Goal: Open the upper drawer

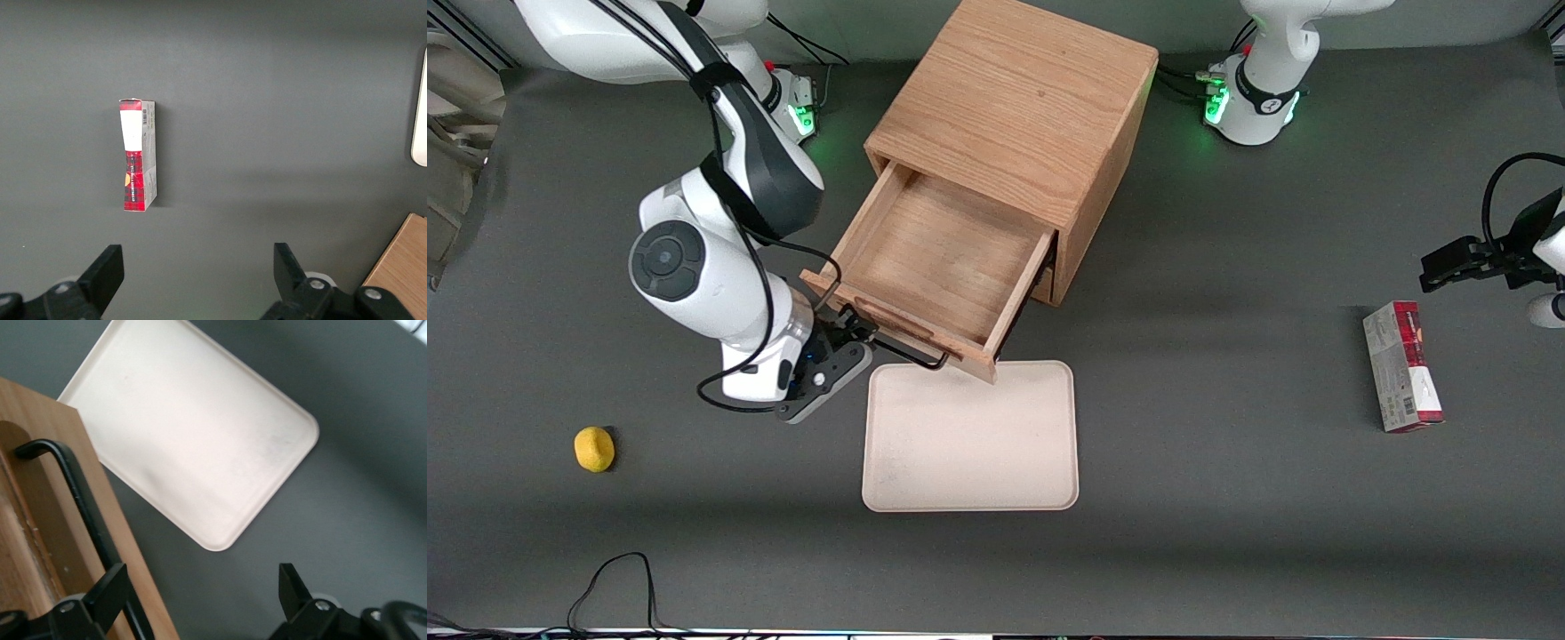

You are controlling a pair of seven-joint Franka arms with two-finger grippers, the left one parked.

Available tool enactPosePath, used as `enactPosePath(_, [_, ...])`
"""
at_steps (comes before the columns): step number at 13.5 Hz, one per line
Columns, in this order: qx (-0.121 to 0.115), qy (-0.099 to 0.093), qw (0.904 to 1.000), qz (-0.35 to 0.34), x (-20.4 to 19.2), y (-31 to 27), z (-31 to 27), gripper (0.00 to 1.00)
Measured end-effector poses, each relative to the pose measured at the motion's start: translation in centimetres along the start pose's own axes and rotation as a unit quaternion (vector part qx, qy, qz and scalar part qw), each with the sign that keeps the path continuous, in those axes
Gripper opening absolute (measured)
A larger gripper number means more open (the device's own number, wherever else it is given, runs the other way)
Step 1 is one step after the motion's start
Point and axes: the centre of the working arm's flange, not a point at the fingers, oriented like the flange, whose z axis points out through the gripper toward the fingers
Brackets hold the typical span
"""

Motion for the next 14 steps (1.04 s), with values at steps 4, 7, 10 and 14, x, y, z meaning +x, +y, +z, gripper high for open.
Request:
enactPosePath(4, [-0.019, -0.050, 0.9963, 0.067, -2.6, 4.4, -5.2, 1.00])
enactPosePath(7, [-0.032, -0.071, 0.9765, 0.201, -6.8, 8.4, -9.3, 1.00])
enactPosePath(10, [-0.022, -0.067, 0.9374, 0.341, -12.1, 10.2, -12.3, 1.00])
enactPosePath(14, [-0.022, -0.062, 0.9137, 0.401, -19.3, 12.3, -15.8, 1.00])
